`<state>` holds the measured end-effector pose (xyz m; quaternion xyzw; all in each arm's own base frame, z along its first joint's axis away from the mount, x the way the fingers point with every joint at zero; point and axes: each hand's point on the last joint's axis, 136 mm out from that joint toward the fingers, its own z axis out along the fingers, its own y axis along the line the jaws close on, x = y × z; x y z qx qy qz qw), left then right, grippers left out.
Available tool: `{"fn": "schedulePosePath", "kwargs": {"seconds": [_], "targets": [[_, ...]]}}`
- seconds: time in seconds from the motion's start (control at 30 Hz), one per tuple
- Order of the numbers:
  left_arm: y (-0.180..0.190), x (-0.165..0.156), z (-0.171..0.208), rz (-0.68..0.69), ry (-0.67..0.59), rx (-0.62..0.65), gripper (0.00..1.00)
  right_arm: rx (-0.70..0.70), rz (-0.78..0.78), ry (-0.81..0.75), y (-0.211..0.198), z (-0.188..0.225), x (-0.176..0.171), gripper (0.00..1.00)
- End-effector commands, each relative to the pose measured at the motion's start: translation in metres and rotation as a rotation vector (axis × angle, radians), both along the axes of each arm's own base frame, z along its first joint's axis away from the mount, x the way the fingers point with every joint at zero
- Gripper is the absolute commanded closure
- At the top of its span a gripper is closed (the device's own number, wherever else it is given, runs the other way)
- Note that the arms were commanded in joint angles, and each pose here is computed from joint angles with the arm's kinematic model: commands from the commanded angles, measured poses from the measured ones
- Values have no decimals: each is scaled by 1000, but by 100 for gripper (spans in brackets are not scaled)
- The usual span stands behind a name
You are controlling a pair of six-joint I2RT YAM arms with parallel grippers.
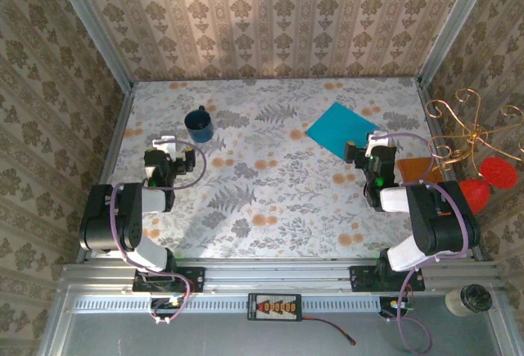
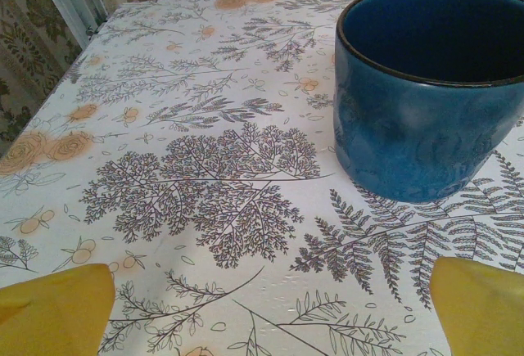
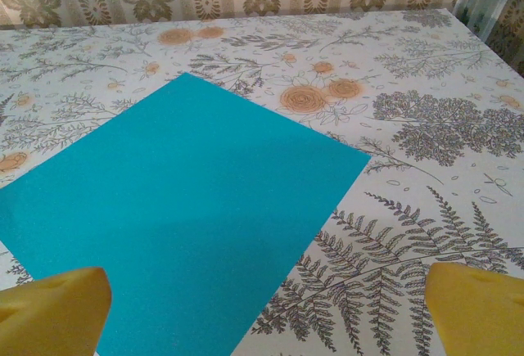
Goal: Fold a paper plane with a square sheet of paper (pick it up from the middle)
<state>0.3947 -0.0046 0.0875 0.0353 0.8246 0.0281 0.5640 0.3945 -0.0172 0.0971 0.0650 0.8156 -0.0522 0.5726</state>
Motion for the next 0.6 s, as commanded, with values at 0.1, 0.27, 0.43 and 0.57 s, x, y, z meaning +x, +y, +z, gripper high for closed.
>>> {"fn": "schedulePosePath", "kwargs": {"seconds": [0.1,0.27,0.43,0.57], "targets": [[0,6,7,-13,-20,11,0,-3,8,-1,0,2,4,0],[0,6,7,-13,-20,10,0,-3,10,2,0,1,3,0],[0,6,7,-14,-19,10,0,-3,10,0,0,2,3,0],[0,6,8,-12,-21,10,0,-2,10,-4,1,2,3,0]]}}
